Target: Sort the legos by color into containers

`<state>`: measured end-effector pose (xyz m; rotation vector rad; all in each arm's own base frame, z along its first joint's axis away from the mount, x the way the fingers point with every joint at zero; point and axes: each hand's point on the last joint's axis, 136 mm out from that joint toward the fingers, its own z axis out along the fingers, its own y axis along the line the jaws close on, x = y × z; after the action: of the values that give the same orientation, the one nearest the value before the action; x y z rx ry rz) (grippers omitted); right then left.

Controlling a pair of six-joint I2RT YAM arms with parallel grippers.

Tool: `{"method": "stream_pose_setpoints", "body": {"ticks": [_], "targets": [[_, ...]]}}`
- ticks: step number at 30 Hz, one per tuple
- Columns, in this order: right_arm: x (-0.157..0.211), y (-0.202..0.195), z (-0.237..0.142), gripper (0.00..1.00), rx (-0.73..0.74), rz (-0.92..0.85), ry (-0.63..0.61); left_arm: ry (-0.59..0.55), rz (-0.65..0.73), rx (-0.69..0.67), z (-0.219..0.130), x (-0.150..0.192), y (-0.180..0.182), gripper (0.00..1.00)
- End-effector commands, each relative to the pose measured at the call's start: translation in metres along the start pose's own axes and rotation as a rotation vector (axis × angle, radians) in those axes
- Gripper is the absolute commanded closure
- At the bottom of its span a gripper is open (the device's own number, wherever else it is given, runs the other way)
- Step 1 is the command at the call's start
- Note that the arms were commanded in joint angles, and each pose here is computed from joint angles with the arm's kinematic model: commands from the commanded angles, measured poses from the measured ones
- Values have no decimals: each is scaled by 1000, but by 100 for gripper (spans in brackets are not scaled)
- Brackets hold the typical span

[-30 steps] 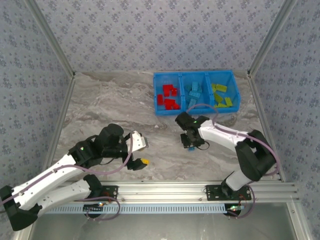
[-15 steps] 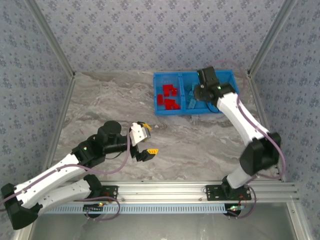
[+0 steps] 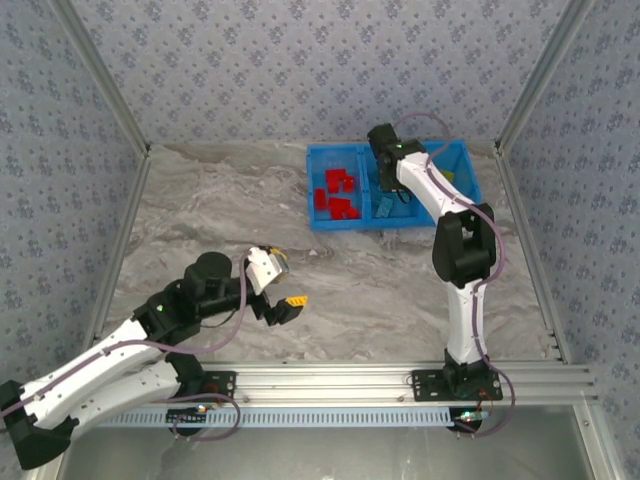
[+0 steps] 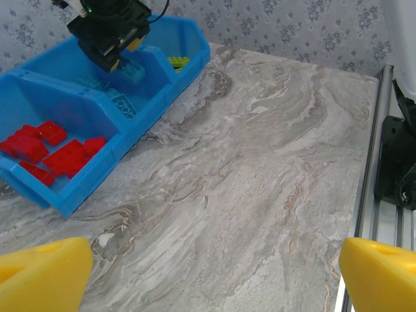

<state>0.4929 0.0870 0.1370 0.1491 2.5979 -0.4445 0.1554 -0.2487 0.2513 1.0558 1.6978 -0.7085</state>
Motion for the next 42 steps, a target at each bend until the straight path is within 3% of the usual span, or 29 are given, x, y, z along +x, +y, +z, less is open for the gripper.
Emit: {"method": "stream_pose_setpoints", "body": {"ticks": [1,6,13,18,24,28,32,36,38,42], "targets": [[-1,-8,-18,44,42,-18,-15,-24,-21,-12,0,-5,1,2],[-7,-10,-52,45,-15,2,-58,-13,-49,-71,2,-4,12,2],[11,-44,-126,43,-189,143,-219,-38,-198,-523,-14,11,89,1],[49,-79,-155,28,-228,162,-410,-43,-208,-737,-33,33,137,1],[110,-113,-118,19,-129,155,-547,-26,-190,-1009,-65,69,194,1],[129,-128,-80,17,-20,171,-651,46,-167,-1066,-68,100,216,1],[143,-142,-35,13,-22,247,-613,66,-223,-1105,-69,131,237,1],[140,-141,3,11,-17,212,-554,66,-298,-1123,-73,161,260,1],[122,-138,-3,8,-44,240,-677,54,-341,-1122,-73,171,273,1],[110,-119,31,0,-116,163,-710,12,-340,-1078,-64,168,300,1]]}}
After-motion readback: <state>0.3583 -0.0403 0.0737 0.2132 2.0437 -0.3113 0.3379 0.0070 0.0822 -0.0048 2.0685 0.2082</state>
